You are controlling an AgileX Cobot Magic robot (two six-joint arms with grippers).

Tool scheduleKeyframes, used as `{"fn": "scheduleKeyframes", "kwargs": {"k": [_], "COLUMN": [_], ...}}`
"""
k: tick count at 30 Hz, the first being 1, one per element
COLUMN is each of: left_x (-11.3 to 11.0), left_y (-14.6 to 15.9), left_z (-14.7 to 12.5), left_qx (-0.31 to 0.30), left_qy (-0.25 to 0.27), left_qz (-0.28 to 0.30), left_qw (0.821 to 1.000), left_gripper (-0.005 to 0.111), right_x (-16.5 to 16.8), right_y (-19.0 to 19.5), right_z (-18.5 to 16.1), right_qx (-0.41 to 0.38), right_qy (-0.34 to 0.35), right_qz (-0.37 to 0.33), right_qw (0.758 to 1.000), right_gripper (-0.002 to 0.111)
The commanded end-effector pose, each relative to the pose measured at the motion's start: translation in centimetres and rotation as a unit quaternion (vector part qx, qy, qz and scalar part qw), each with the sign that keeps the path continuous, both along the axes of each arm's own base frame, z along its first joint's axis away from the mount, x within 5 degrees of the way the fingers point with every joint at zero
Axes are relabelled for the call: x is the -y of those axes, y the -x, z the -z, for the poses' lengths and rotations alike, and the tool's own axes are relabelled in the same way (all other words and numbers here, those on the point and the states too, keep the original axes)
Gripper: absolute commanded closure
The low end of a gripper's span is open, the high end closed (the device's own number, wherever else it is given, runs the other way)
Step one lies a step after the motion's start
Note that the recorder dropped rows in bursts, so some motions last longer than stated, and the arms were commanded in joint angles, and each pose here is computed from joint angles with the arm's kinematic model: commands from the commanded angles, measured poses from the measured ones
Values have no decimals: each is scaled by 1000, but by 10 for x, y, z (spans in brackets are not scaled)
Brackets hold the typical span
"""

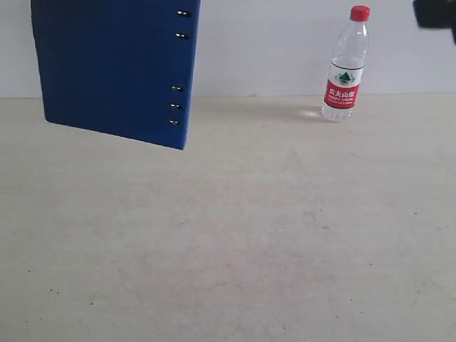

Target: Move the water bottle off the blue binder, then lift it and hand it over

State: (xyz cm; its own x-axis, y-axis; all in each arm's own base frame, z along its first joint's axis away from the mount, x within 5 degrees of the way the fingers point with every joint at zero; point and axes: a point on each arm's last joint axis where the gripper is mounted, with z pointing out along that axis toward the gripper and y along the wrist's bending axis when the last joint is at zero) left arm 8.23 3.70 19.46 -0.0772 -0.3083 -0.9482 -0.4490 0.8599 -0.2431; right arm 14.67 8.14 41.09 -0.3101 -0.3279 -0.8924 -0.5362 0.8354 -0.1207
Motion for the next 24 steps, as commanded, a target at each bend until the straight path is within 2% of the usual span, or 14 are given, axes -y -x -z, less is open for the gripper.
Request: {"fn": "scheduleKeyframes", "kwargs": {"k": [1, 3, 5, 8, 11, 13, 15, 17, 18, 20, 21, 24], "left_x": [-7, -11, -11, -8, -4, -1, 3, 8, 14, 20, 22, 23], "left_y": [4, 6, 6, 4, 2, 1, 0, -2, -3, -4, -4, -5], "left_z": [-2, -3, -3, -2, 0, 1, 2, 3, 5, 7, 7, 7], "left_qx": [9, 13, 14, 10, 5, 1, -3, -9, -13, -20, -22, -24], "left_qy": [-15, -21, -22, -16, -8, -2, 6, 15, 32, 43, 46, 48], "left_qz": [-44, -64, -66, -48, -25, -6, 17, 44, 75, 108, 118, 125], "left_qw": [999, 998, 997, 999, 1000, 1000, 1000, 999, 997, 993, 992, 991], "left_gripper": [102, 102, 102, 102, 102, 102, 102, 102, 102, 102, 102, 102], "right_x": [24, 35, 36, 34, 32, 33, 34, 33, 31, 29, 29, 30], "right_y": [42, 61, 65, 60, 52, 49, 46, 44, 43, 44, 45, 49], "right_z": [5, 26, 60, 113, 155, 179, 203, 213, 225, 234, 240, 249], "right_qx": [192, 209, 160, 103, 131, 121, 73, 45, -6, -40, -60, -114], "right_qy": [-144, -173, -201, -240, -275, -301, -282, -264, -232, -188, -164, -147], "right_qz": [12, 15, 26, 45, 50, 73, 96, 104, 111, 102, 98, 111], "right_qw": [971, 962, 966, 964, 951, 943, 952, 958, 966, 976, 980, 976], "right_gripper": [107, 107, 107, 107, 107, 107, 107, 107, 107, 107, 107, 107]}}
